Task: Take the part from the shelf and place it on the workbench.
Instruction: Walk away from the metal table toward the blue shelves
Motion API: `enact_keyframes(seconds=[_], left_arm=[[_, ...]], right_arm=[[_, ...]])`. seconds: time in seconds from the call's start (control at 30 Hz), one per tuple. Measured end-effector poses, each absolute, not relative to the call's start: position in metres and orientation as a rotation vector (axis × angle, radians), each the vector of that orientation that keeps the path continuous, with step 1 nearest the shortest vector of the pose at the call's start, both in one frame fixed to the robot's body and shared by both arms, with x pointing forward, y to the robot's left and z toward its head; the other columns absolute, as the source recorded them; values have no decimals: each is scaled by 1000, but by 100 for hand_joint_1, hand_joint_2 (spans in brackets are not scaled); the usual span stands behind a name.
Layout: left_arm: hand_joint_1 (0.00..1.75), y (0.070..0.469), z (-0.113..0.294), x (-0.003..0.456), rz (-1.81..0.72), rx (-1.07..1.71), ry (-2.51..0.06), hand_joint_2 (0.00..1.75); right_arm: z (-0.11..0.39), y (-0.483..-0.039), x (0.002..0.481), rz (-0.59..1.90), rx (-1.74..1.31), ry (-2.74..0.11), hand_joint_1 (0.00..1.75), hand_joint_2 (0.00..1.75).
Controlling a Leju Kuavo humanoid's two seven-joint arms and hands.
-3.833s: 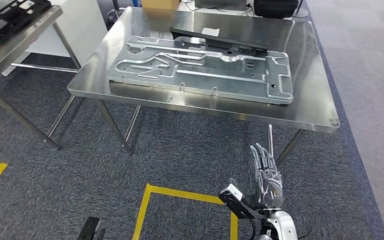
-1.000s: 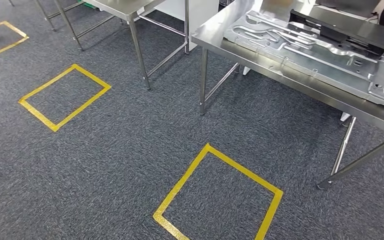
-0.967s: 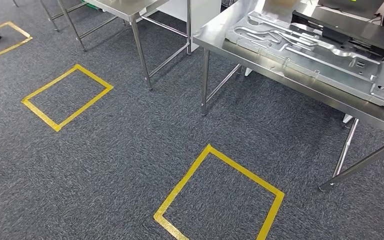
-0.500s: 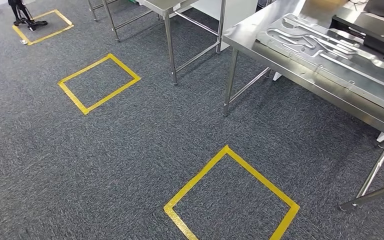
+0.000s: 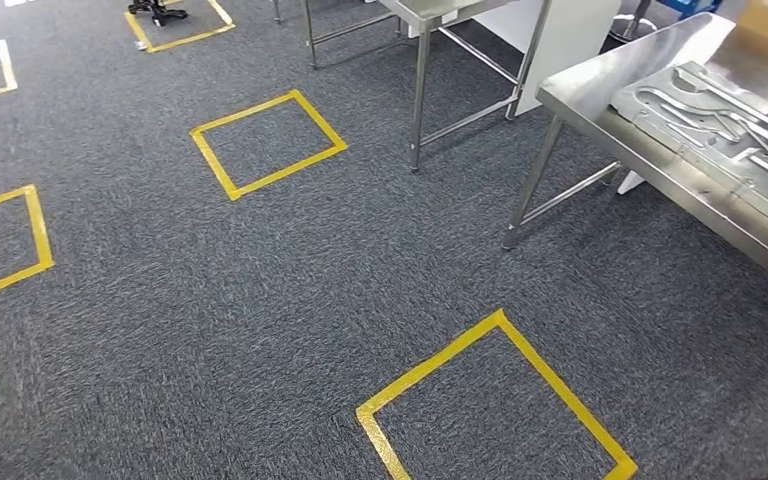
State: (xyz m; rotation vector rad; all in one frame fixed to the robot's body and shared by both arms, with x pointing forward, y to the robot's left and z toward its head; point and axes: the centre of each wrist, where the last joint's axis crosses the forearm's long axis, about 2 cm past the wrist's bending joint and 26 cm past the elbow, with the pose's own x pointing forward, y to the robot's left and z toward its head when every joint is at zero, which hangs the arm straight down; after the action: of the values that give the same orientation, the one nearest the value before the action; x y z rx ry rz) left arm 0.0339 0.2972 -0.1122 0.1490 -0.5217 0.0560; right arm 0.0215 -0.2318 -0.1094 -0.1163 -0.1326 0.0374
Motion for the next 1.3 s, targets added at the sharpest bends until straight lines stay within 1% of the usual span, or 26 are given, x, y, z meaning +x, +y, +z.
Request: enact_keyframes(seconds=[0.73,1.3], left_arm=[[0,295,-112,33,43,142,-520,0],[0,297,-112,35,42,144,-521,0]], right_arm=[[-109,-232,26,36,-123,-136,0,0],[-110,-233,18,30,-136,-148,0,0]])
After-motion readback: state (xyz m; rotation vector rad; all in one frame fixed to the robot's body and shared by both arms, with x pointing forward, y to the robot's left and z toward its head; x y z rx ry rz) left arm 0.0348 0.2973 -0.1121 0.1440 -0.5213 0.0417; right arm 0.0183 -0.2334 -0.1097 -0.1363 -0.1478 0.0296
